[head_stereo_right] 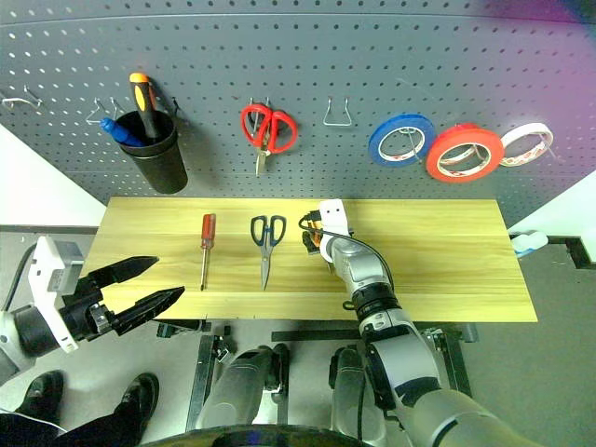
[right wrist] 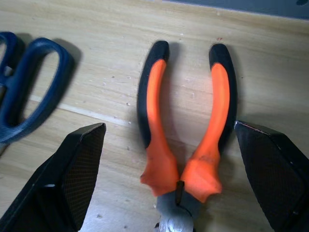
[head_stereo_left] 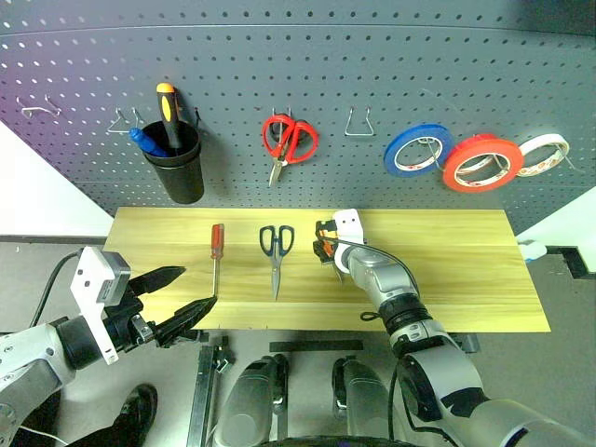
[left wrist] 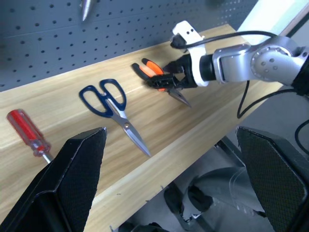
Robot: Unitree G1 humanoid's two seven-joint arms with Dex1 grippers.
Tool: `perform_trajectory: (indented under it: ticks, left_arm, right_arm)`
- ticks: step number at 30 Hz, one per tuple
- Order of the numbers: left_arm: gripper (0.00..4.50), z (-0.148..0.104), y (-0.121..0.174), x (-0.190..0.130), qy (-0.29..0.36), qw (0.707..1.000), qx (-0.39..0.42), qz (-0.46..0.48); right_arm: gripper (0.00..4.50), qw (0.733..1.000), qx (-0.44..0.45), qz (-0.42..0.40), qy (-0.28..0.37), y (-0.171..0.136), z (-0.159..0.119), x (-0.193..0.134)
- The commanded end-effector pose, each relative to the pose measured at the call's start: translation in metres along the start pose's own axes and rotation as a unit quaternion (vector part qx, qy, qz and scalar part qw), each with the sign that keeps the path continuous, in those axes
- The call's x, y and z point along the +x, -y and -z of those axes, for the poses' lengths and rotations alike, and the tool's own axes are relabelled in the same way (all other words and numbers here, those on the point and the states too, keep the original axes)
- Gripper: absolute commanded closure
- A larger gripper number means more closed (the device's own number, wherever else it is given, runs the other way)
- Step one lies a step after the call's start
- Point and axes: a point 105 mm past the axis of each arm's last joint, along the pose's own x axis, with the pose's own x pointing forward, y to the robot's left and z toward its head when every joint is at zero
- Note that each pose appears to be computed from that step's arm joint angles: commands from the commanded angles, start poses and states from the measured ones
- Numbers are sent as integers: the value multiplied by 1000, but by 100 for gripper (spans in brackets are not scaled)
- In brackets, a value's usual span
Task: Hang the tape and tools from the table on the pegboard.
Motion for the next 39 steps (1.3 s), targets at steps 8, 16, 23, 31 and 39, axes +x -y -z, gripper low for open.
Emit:
perform_trajectory:
  ticks: [8, 16, 23, 31, 39]
  left_arm:
    - [0, -8, 6, -1, 13, 1000, 15, 3]
    - [0, -9, 6, 1, 15, 1000, 13, 3]
    - [0, -8, 5, 2, 16, 1000, 12, 5]
    - [0, -7, 5, 4, 15, 1000, 8, 8]
    - [0, -7, 7, 6, 18, 1000, 6, 10]
  right_arm:
    - [42, 999, -33, 9, 6, 2, -4, 1]
    - [42, 994, -103, 43, -14, 17, -3, 0]
    - [42, 996, -73, 27, -42, 10, -10, -5]
    - [42, 995, -18, 15, -97, -8, -13, -16]
    - [42, 996, -21, 22, -86, -3, -22, -16]
